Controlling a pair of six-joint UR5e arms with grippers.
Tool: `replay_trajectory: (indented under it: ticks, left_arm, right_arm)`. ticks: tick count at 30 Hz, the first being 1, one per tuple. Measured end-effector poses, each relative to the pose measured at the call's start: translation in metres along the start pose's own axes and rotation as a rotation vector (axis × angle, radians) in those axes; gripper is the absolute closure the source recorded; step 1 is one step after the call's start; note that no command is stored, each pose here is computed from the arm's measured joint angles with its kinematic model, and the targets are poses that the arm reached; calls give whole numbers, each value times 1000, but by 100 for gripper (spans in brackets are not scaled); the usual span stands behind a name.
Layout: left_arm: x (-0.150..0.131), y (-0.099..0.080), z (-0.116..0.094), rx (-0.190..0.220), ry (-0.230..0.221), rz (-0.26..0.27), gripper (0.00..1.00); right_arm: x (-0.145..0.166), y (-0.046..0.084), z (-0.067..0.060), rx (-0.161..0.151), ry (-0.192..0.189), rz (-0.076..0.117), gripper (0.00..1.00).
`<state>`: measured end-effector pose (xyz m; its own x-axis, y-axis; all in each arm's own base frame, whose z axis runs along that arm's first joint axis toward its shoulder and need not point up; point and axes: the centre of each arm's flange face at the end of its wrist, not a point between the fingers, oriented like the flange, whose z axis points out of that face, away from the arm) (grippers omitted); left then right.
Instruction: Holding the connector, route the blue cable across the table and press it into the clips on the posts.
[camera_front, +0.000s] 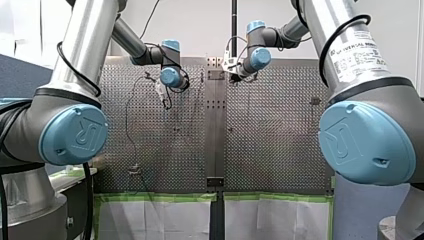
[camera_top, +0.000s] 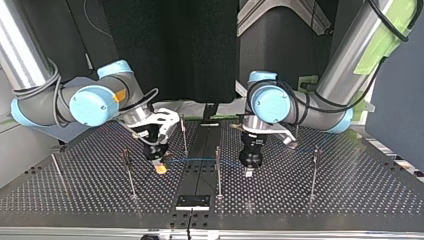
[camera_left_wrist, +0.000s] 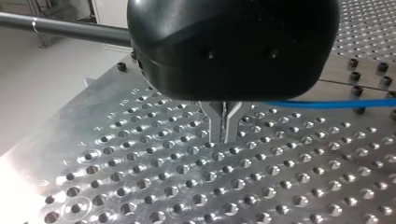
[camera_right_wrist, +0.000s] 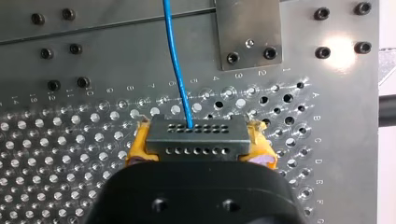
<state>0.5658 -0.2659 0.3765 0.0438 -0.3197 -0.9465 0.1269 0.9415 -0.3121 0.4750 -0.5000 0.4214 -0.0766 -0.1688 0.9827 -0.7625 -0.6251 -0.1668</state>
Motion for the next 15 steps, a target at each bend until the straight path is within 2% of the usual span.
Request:
replay_trajectory:
  ticks: [1, 2, 3, 5, 6, 7, 8, 15]
  left_arm:
    - [1, 0, -1, -2, 5, 1, 58]
    - [1, -1, -2, -6, 9, 1, 48]
    - [2, -1, -3, -12, 16, 2, 48]
    - [3, 0, -5, -25, 26, 6, 16]
    - [4, 0, -6, -30, 31, 9, 16]
    - [4, 0, -7, -37, 39, 14, 6]
    - [5, 0, -8, -42, 46, 18, 0]
    - [8, -5, -19, -48, 101, 47, 0]
  right_arm:
    - [0, 0, 0, 0, 0, -1, 100]
    - [0, 0, 0, 0, 0, -2, 100]
    - [0, 0, 0, 0, -1, -3, 100]
    - [-1, 1, 0, -1, -1, -4, 100]
    - [-1, 0, 0, -1, -1, -4, 100]
    - [-1, 1, 0, -1, -1, -4, 100]
    - [-1, 1, 0, -1, -1, -5, 100]
    - [-1, 0, 0, 3, -2, -8, 100]
